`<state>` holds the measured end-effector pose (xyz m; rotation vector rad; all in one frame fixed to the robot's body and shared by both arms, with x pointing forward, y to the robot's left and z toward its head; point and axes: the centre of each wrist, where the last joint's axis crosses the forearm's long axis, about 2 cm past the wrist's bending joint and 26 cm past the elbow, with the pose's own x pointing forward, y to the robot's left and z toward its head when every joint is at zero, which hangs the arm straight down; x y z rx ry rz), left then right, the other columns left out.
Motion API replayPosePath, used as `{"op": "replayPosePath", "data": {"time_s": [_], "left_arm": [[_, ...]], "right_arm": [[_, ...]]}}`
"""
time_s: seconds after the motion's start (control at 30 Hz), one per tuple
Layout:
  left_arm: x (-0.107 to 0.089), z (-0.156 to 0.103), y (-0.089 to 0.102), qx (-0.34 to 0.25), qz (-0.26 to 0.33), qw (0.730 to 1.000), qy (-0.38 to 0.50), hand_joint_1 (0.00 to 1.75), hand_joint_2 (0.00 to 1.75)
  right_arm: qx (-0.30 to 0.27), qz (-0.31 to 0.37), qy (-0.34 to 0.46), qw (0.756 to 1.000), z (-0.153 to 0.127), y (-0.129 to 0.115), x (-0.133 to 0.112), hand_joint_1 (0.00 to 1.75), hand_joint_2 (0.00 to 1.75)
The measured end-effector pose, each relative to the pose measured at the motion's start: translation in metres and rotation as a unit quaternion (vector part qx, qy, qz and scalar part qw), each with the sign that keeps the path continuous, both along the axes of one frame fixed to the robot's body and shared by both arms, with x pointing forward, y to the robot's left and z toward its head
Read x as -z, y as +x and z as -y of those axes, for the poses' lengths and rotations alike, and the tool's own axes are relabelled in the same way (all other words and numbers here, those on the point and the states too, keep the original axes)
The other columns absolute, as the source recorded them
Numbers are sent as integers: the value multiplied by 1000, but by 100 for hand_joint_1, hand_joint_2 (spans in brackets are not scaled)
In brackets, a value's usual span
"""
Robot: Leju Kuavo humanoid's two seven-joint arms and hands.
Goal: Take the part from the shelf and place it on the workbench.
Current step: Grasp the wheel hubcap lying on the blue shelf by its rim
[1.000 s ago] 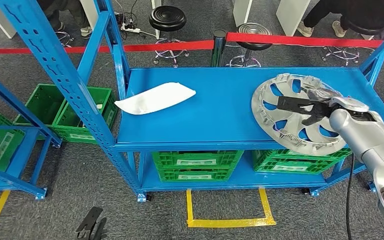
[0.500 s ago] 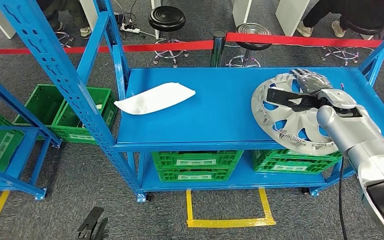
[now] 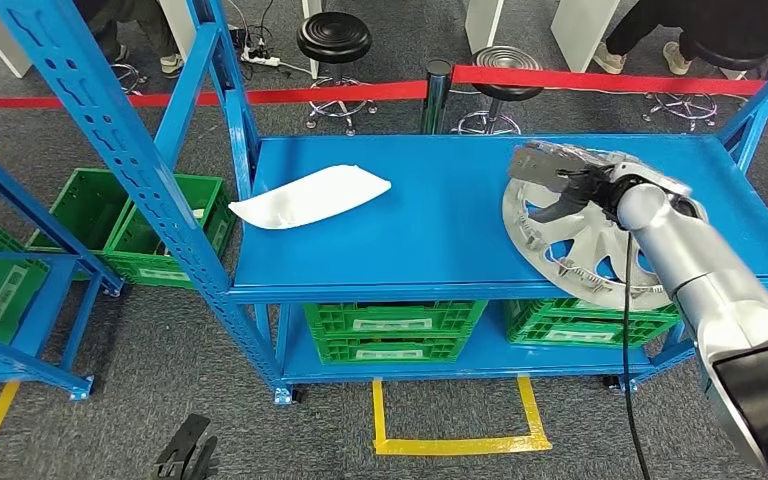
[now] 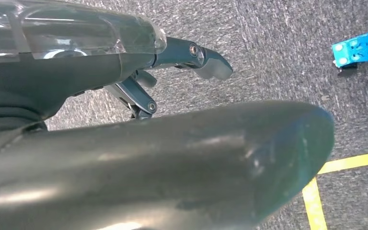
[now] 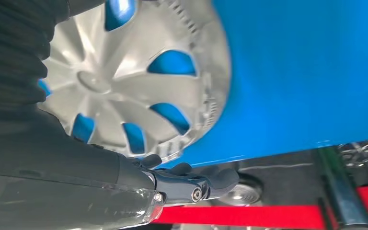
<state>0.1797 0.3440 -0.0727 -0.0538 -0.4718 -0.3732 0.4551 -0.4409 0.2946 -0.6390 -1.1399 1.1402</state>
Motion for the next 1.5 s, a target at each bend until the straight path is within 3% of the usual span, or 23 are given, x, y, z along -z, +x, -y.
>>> {"op": "replayPosePath", "data": {"time_s": [0.23,0.83,1.13,1.5], "left_arm": [[1,-1,-2,2,0,1000,0,0,0],[4,-6,-11,2,-8,1000,8,0,0],[3,-4,-8,-2,-19,1000,19,0,0],[1,-3,-1,-2,-19,999,26,0,0]], "right_arm": [[-9,-18,27,999,-15,4,-11,0,175],[-5,-28,24,999,-17,4,-11,0,175],[36,-101,-89,990,-19,0,2,0,175],[44,-158,-177,970,6,-31,40,0,175]]}}
